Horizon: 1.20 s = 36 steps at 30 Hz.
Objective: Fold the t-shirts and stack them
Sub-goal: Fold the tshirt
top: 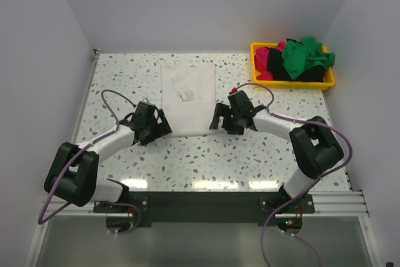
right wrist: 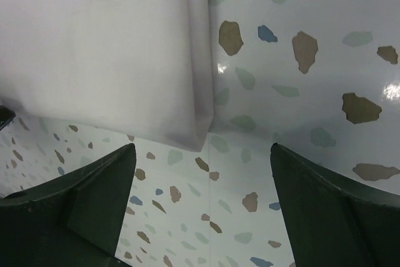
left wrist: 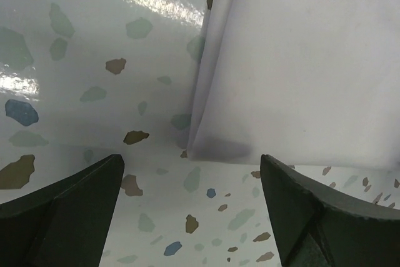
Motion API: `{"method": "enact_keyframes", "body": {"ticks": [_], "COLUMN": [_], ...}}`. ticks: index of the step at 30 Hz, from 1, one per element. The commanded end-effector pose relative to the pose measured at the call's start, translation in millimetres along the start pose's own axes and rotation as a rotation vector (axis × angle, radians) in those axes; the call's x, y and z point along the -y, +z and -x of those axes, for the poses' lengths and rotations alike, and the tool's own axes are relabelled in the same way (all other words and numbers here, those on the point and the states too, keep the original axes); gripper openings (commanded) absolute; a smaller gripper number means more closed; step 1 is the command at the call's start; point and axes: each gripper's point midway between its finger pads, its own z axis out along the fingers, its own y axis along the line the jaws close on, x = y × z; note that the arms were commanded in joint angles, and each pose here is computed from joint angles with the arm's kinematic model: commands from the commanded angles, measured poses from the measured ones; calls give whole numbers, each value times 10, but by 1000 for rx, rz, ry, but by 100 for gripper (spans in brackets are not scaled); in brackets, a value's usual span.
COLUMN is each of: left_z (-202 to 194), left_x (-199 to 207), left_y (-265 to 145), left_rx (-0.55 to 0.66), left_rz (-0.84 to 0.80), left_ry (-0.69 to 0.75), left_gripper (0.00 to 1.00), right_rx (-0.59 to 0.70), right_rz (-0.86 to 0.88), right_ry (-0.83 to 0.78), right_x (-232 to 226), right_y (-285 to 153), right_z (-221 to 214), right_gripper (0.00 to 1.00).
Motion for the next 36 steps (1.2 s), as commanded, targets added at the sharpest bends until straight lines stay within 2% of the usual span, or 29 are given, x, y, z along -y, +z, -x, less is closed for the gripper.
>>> {"method": "enact_keyframes", "body": {"ticks": [1,5,6,9,14,18,22,25,26,27,28,29,30,32,36], "left_z": [-19,-67,-66,-101,-153,-165,-184,-174,-174,-160,-160,-173,-173,-177,-239], "left_x": [136,130,117,91,28,23,-11,-3,-6,2,2,4,-2,9,-22], "left_y": [22,58,63,83,145,176,191,204,216,221,229,243,250,259,182], "left_rx": [1,-18,-16,-23,-34,-43,-45,-44,-47,-47,-48,-53,-54,-53,-40], "left_rz": [-74,-73,-68,-65,-43,-35,-24,-26,-20,-18,-17,-18,-16,-25,-40], "left_ry": [-31,-30,-38,-37,-39,-37,-36,-28,-25,-20,-18,-17,-17,-5,19], "left_gripper": [93,78,75,63,59,49,42,32,26,23,12,6,0,0,0], "right_rx": [41,19,18,9,-21,-41,-25,-34,-43,-44,-48,-49,-53,-43,-31], "right_rz": [86,92,90,90,86,80,63,56,63,85,90,91,88,87,97], "right_ry": [46,75,92,97,113,125,138,140,146,148,152,155,155,139,105], "right_x": [-184,-169,-142,-133,-102,-61,1,27,13,-34,-37,-33,-24,-18,-10], "right_y": [-22,41,58,98,158,163,161,226,241,249,267,270,267,238,118], "right_z": [101,28,2,-19,-93,-168,-188,-216,-221,-215,-226,-235,-246,-243,-253], "right_gripper": [90,79,71,63,53,43,41,34,26,23,21,13,10,1,0]}}
